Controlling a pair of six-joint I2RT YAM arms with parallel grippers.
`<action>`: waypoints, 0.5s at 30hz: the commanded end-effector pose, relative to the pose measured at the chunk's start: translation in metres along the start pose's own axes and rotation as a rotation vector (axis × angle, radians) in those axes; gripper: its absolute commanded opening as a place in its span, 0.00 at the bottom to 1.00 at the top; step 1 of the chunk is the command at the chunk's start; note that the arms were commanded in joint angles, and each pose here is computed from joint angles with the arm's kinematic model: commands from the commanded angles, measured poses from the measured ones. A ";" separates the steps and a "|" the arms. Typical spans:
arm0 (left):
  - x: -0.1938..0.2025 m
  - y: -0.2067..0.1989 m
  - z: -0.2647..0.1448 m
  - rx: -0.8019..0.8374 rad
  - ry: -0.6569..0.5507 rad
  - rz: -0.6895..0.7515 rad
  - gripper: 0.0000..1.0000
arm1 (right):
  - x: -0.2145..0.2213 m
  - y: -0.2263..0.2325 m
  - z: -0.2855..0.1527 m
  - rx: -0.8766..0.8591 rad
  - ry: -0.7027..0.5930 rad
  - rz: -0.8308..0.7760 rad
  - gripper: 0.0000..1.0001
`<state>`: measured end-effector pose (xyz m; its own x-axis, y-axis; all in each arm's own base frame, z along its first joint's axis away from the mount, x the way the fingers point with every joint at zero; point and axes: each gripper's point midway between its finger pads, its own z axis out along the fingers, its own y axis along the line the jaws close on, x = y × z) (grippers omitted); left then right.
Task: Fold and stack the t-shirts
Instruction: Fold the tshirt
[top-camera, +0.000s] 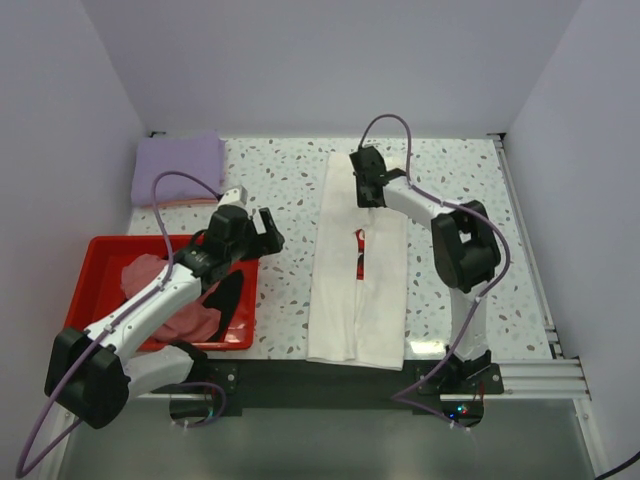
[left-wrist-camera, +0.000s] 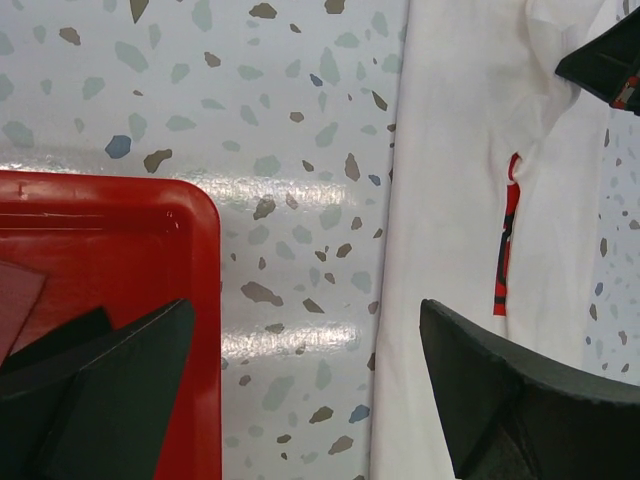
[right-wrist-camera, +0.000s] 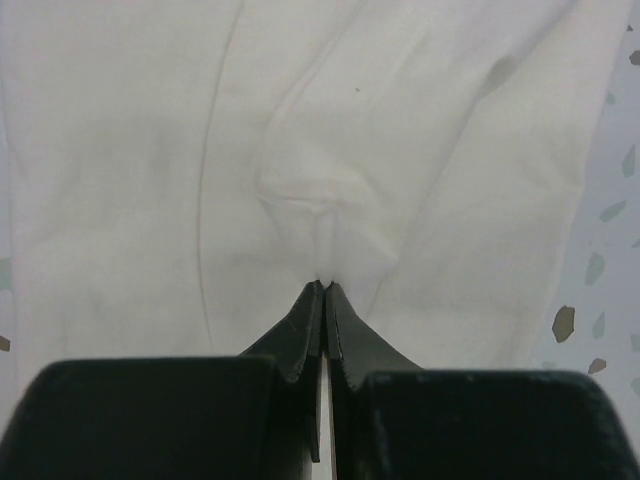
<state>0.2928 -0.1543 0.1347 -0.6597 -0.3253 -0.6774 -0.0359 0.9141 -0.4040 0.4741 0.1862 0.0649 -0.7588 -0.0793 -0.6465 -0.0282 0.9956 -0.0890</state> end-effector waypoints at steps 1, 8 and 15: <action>-0.012 -0.016 -0.004 0.066 -0.047 0.017 1.00 | -0.031 -0.007 -0.020 -0.001 -0.145 0.157 0.01; -0.021 -0.030 -0.007 0.111 -0.062 0.029 1.00 | -0.024 -0.026 -0.031 0.037 -0.212 0.272 0.02; -0.032 -0.037 -0.012 0.126 -0.085 0.021 1.00 | -0.007 -0.045 -0.038 0.076 -0.247 0.381 0.03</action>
<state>0.2928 -0.1652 0.1414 -0.6603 -0.3179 -0.6805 0.0064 0.9036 -0.4284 0.4420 0.1517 0.0672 -0.6671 0.1540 -0.7288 0.1893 0.9813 0.0341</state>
